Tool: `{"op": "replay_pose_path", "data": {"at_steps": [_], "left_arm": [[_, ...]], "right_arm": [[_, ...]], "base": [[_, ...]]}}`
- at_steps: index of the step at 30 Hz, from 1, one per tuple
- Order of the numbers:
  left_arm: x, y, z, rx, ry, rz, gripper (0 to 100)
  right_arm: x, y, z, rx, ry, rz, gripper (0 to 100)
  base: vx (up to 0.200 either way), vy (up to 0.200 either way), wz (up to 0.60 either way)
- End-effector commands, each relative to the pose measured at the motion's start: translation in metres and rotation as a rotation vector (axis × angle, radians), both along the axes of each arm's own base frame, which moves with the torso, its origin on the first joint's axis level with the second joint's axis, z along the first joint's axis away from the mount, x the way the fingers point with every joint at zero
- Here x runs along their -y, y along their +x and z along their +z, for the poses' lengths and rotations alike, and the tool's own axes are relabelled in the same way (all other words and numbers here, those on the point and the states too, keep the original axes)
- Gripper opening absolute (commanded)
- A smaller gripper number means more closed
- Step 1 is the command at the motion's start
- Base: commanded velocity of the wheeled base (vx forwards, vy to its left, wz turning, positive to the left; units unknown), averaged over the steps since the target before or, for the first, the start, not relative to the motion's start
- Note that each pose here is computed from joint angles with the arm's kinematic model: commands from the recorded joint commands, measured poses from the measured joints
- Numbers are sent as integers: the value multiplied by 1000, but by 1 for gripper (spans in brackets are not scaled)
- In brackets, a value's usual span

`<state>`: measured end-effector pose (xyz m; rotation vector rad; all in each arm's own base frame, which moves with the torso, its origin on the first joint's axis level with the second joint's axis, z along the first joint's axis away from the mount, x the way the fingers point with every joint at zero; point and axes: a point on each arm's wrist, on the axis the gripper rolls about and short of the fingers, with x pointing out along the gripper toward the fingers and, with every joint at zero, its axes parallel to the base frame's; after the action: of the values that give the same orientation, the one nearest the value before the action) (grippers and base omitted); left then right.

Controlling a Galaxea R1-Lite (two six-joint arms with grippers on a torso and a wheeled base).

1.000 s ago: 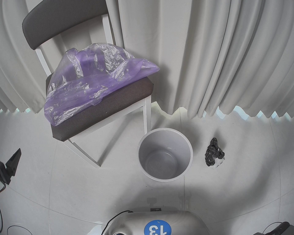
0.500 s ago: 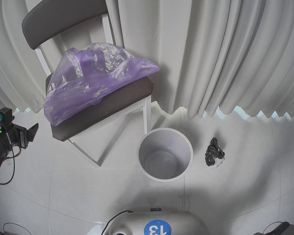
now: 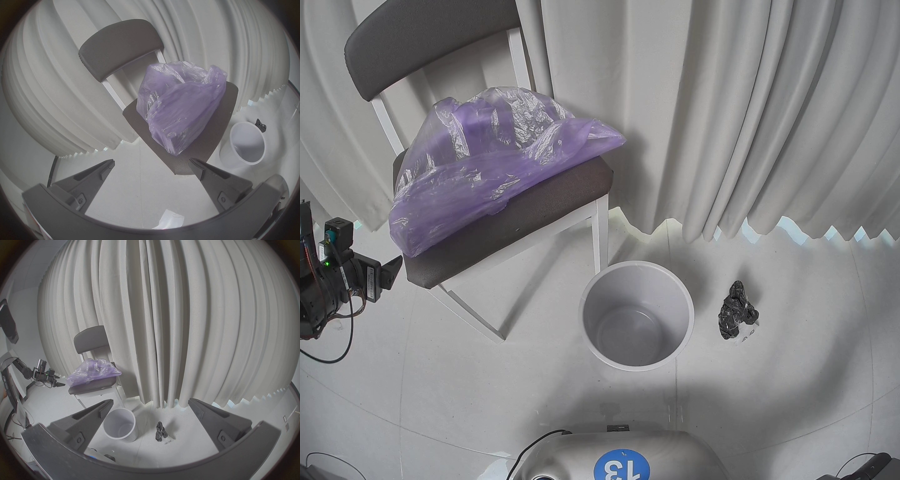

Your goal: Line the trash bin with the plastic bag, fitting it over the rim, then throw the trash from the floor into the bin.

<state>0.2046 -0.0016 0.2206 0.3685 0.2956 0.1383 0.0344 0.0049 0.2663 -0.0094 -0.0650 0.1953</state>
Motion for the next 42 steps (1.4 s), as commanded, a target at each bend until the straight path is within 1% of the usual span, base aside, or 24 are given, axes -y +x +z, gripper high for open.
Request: {"op": "replay_pose_path", "data": {"at_steps": [1,5,9,14,18,26,27,32,36,42], "left_arm": [[0,25,-8,-3,2,34,100],[2,50,-18,57,5,58,100],[4,60,-21,108,7,71,100],[5,60,-21,116,6,67,100],[5,57,-16,139,4,67,100],[5,57,-14,145,2,69,100],[5,57,-13,152,0,68,0],[5,57,-11,159,-1,66,0],[6,50,-9,167,-2,63,0],[13,38,2,208,-9,33,0]], "right_arm": [[0,0,2,16,25,16,100],[-1,-1,3,19,45,52,100],[-1,-1,2,17,43,59,100],[-1,-1,2,18,44,60,100],[-1,-2,3,22,43,60,100],[-1,-2,2,22,43,60,100],[-1,-3,3,25,43,60,100],[-1,-4,2,26,43,61,100],[-1,-5,3,31,43,63,100],[-1,-5,2,29,42,77,100]], "base": [[0,0,0],[0,0,0],[0,0,0],[0,0,0],[0,0,0],[0,0,0],[0,0,0],[0,0,0],[0,0,0],[0,0,0]]}}
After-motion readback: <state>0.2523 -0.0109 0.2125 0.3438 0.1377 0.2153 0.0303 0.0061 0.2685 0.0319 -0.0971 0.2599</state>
